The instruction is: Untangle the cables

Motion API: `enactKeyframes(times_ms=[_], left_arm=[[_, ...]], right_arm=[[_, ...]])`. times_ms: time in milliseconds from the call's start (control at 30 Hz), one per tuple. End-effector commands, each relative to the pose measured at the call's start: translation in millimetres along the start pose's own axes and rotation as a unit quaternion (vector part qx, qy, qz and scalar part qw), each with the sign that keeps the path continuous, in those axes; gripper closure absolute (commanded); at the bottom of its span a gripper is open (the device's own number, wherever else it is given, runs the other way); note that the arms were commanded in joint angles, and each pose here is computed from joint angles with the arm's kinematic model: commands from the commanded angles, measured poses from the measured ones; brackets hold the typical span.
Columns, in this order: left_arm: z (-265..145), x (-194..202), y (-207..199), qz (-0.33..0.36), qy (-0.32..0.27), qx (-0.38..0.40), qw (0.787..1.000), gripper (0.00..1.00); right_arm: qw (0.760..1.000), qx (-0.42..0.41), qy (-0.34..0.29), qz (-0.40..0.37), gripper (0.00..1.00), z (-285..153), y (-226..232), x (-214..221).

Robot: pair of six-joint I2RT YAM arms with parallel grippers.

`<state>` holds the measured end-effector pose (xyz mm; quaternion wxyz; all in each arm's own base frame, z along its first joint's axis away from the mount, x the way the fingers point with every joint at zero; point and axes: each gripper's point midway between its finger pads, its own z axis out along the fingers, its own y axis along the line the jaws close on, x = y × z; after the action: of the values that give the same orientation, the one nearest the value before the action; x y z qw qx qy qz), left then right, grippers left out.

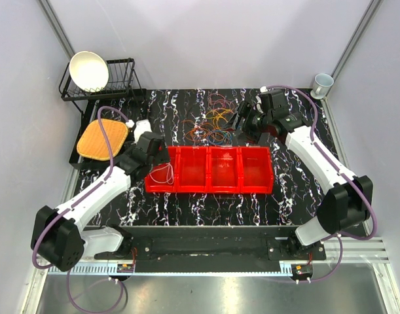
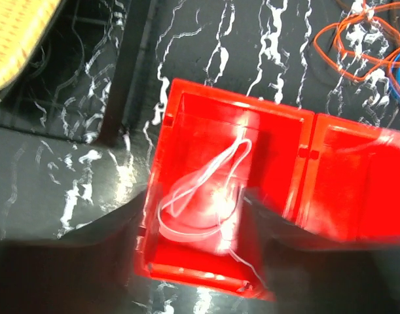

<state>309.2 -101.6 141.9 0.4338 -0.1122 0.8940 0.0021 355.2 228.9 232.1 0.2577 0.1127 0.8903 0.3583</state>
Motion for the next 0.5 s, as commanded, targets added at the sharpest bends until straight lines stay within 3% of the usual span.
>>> enactKeyframes(times_ms=[0,200,467], left_arm=[[-17,-28,-9,-0.033,-0.028,0.023,0.999,0.01],[-55,-58,-5,-0.043,-0.048,0.040,0.997,0.01],[-106,-63,19,-0.058,-0.065,0.060,0.994,0.01]], right_arm=[[1.000,-0.023,-0.009,-0.014,0.19,-19,12,2],[1.000,-0.023,-0.011,-0.011,0.19,-30,12,8],[0.999,0.014,-0.024,-0.026,0.18,-64,1,18]])
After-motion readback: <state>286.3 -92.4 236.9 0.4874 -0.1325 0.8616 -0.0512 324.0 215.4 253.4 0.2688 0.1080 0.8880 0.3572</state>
